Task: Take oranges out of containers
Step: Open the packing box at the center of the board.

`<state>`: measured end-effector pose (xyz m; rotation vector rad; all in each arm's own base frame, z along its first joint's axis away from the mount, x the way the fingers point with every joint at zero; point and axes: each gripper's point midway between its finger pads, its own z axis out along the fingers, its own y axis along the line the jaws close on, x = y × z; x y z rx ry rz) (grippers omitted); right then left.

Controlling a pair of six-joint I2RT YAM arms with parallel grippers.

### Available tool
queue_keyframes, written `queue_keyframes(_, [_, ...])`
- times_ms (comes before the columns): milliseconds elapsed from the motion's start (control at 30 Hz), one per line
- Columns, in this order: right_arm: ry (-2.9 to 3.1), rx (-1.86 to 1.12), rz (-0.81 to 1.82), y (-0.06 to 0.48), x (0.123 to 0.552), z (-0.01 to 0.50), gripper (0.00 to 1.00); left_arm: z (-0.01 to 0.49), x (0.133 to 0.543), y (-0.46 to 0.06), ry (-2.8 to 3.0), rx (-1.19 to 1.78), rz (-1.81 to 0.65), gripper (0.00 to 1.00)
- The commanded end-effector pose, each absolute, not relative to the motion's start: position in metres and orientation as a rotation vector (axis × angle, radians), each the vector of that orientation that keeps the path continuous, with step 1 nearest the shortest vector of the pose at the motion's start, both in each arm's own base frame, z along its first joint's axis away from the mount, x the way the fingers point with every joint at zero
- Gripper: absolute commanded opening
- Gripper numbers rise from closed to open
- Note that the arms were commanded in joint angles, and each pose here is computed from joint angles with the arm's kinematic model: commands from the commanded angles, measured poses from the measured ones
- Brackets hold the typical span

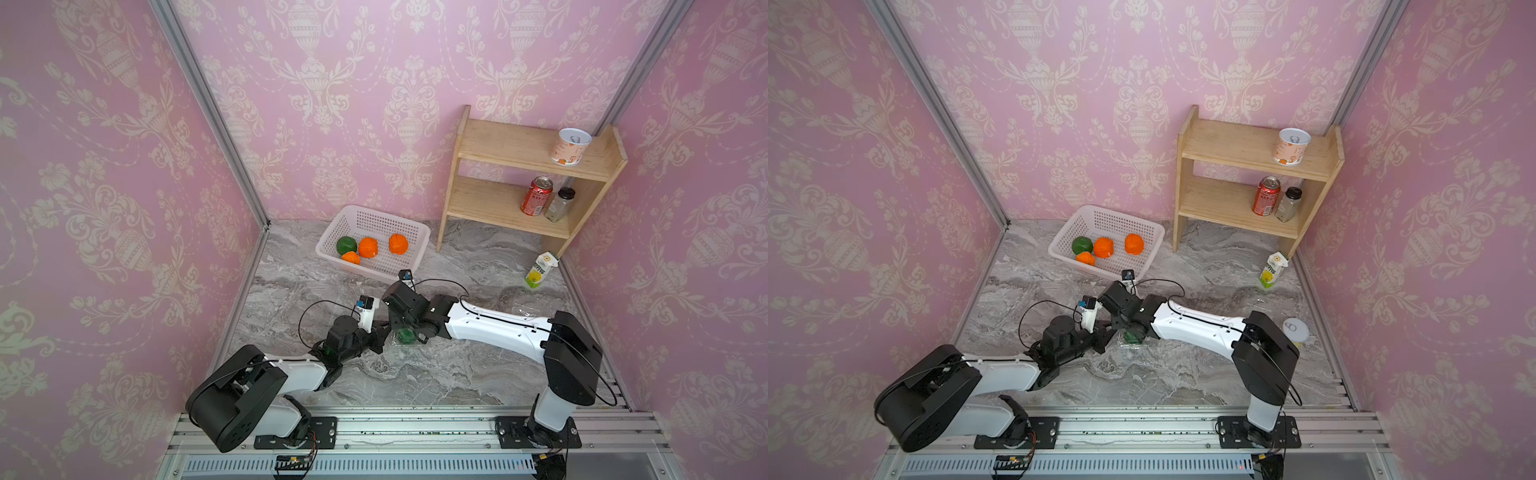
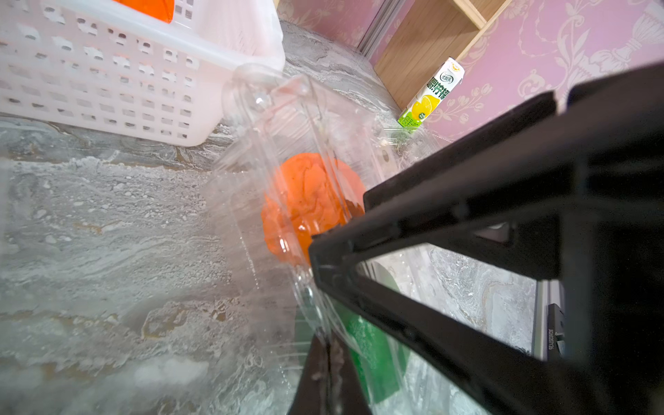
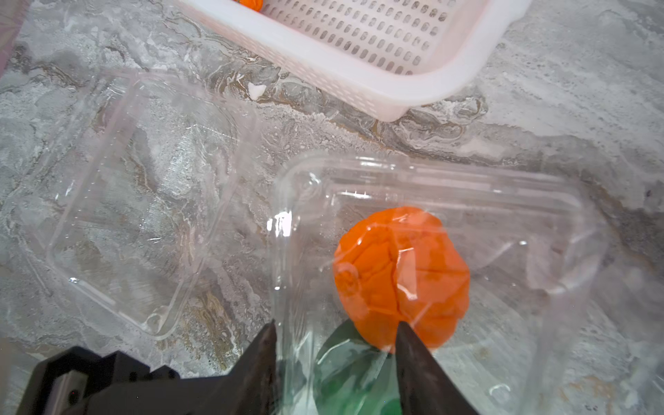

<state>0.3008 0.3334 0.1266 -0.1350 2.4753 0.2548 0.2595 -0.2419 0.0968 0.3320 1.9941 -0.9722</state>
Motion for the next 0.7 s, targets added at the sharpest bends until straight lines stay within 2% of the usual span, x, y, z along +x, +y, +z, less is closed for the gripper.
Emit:
queue_keyframes(0, [2.511, -0.167, 0.077, 0.319, 0.297, 0.111, 0.54, 0.134, 0.254, -0.254, 1.817, 0.428, -1.009, 0.00])
queue_keyframes(67, [2.510, -0.170, 0.053, 0.318, 0.296, 0.111, 0.50, 0.135, 0.251, -0.255, 1.813, 0.455, -0.991, 0.00])
queue_keyframes(200, [2.516, -0.162, 0.086, 0.324, 0.296, 0.107, 0.50, 0.135, 0.247, -0.259, 1.810, 0.506, -0.940, 0.00])
queue_keyframes(400, [2.525, -0.181, -0.013, 0.322, 0.296, 0.104, 0.46, 0.141, 0.243, -0.258, 1.785, 0.518, -0.915, 0.00])
queue_keyframes(533, [2.533, -0.192, -0.049, 0.322, 0.297, 0.098, 0.23, 0.143, 0.241, -0.257, 1.775, 0.519, -0.915, 0.00])
queue_keyframes(667, [2.536, -0.193, -0.003, 0.328, 0.296, 0.096, 0.08, 0.142, 0.242, -0.257, 1.777, 0.517, -0.907, 0.00])
